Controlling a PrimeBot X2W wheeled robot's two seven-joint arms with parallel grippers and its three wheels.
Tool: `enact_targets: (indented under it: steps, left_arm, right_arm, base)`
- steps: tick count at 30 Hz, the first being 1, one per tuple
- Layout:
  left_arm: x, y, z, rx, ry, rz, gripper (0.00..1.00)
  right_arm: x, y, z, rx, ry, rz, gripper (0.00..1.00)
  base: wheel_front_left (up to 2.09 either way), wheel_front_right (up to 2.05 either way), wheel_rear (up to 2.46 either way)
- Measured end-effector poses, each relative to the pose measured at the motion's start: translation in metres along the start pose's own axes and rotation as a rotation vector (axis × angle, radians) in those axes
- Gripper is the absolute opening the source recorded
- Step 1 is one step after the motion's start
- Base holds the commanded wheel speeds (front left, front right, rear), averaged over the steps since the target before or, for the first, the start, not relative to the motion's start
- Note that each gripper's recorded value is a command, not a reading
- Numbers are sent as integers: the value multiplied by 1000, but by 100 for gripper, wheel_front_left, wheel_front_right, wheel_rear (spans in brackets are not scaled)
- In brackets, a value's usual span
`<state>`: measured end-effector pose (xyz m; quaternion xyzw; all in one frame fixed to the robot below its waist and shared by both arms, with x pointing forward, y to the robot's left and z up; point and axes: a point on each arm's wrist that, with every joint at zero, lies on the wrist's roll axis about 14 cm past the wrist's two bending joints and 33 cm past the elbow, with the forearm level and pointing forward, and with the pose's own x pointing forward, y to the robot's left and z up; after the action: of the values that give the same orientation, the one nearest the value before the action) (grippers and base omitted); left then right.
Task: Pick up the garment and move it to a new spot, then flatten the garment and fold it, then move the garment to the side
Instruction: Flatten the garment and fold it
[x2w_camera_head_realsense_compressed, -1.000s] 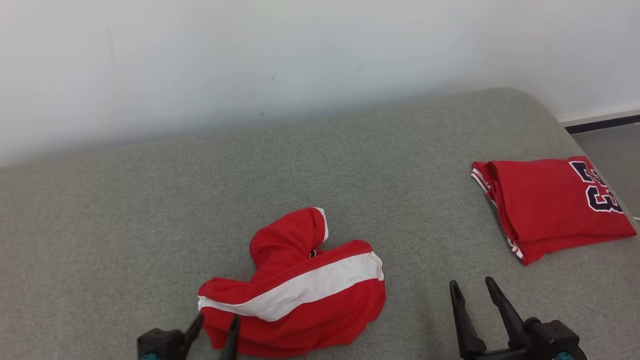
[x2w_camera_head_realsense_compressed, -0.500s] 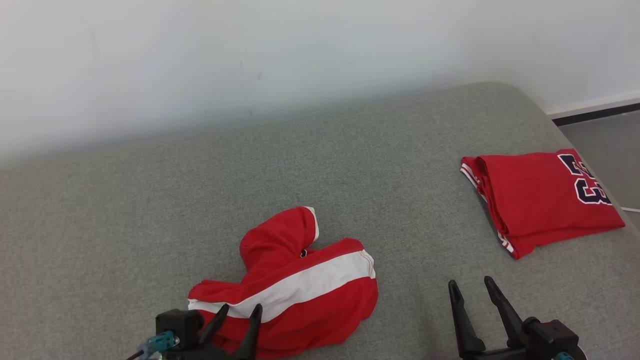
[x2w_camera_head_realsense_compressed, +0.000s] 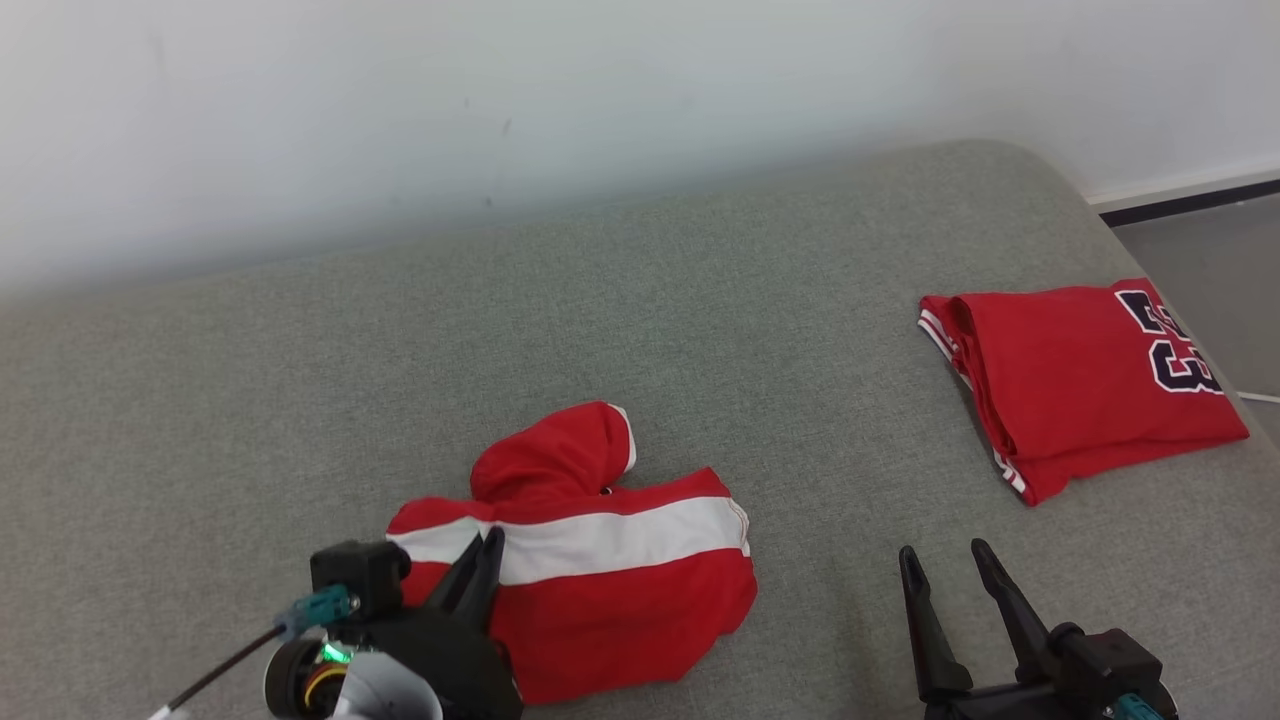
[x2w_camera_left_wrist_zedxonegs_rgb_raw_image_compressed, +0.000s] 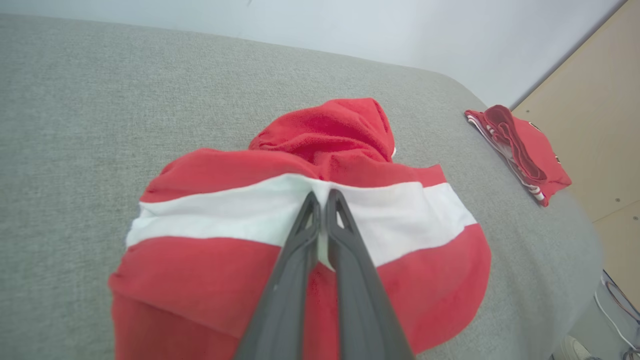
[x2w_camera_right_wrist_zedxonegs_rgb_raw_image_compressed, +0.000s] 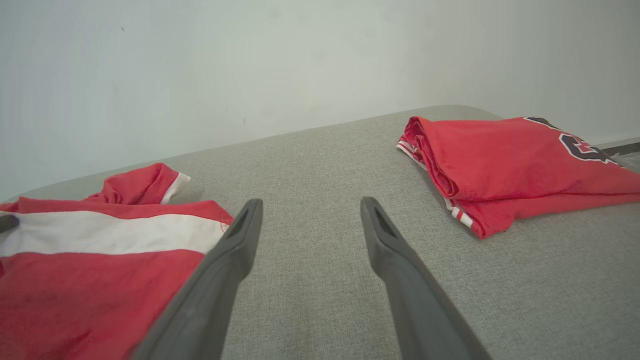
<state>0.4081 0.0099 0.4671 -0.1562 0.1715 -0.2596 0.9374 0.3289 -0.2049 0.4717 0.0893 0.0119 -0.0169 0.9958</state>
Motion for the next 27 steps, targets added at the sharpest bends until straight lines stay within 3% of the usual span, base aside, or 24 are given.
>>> enact_targets:
  steps: [4, 9, 16, 17, 18, 19, 27]
  left_arm:
    - [15, 0, 4, -6, 2, 9, 21]
    - [32, -7, -8, 3, 54, -3, 15]
    - [47, -9, -28, 26, 106, 0, 20]
    - [48, -10, -30, 28, 111, -2, 26]
    - [49, -11, -31, 30, 111, -6, 47]
    - [50, -12, -31, 34, 112, -10, 100]
    - [45, -12, -26, 49, 92, -12, 100]
  right_arm:
    - [3, 1, -1, 1, 4, 2, 100]
    - [6, 1, -1, 1, 5, -2, 100]
    - [4, -6, -2, 0, 11, -27, 100]
    - [4, -7, -2, 0, 11, -30, 100]
    - [4, -8, -2, 0, 11, -32, 100]
    - [4, -8, -2, 0, 11, -33, 100]
    - [7, -3, 0, 3, 3, -15, 100]
  base:
    - [0, 0, 0]
    - [0, 0, 0]
    - [0, 0, 0]
    - [0, 0, 0]
    - [0, 0, 0]
    - [0, 0, 0]
    - [0, 0, 0]
